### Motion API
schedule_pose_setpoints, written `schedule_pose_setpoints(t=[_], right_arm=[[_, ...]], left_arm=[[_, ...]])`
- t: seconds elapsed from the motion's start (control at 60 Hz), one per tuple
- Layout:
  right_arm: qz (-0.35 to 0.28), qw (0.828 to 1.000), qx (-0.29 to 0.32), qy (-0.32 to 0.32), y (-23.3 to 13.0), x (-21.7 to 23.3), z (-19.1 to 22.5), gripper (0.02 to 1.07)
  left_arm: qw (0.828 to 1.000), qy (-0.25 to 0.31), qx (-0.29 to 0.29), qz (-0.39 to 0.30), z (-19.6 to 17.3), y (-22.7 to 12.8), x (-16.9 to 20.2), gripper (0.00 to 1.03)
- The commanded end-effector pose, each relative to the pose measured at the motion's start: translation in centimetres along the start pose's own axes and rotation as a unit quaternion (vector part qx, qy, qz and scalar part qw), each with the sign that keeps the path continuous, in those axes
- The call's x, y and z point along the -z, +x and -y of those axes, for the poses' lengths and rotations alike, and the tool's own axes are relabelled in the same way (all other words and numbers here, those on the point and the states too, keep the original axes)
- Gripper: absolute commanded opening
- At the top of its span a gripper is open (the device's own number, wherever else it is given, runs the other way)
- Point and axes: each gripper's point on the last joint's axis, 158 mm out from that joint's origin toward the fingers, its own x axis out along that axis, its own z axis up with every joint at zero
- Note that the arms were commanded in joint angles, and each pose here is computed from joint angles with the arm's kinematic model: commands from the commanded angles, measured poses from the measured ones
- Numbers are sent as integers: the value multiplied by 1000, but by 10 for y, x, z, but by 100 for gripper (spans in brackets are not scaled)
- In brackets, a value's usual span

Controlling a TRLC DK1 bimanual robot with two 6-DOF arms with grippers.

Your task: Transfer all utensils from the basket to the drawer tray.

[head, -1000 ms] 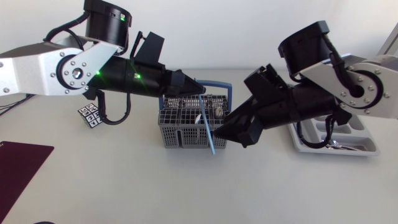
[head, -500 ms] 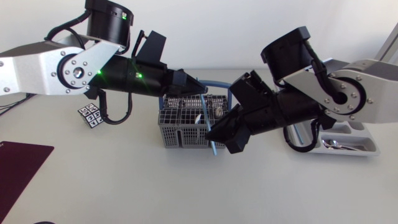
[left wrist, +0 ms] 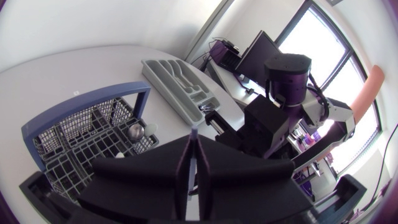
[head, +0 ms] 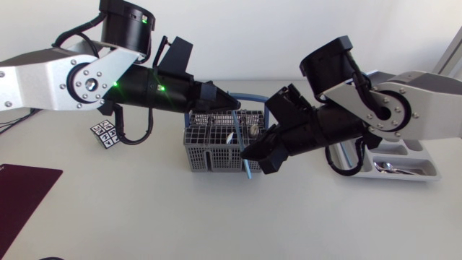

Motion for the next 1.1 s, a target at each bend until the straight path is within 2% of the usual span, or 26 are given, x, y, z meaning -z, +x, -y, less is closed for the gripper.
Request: schedule_pose_setpoints(t=[0.0, 0.133, 0.25, 0.333, 0.55, 0.683, 0.867, 1.083], right_arm=[[-6, 1000, -4, 6, 4, 2, 0, 9], [-14, 1000, -10, 11, 6, 8, -2, 9], [-22, 1000, -12, 11, 5, 15, -4, 9], [-27, 999, -12, 13, 4, 22, -5, 9], [-18, 1000, 8, 23, -18, 32, 9, 9], [4, 998, 39, 51, -48, 36, 36, 9], [19, 988, 112, 104, -92, 56, 97, 9], [16, 962, 193, 191, -133, 96, 182, 9]], left_arm=[[1000, -6, 15, 5, 8, 3, -8, 4], [1000, 0, 17, 13, 12, -1, -16, 23], [999, 14, 19, 39, 21, -18, -41, 45], [998, 24, 14, 65, 24, -34, -63, 52], [993, 27, -12, 116, 15, -70, -101, 54], [991, 22, -48, 127, -7, -79, -106, 54], [988, 53, -119, 80, -29, -63, -80, 54], [981, 104, -166, 8, -34, -26, -39, 54]])
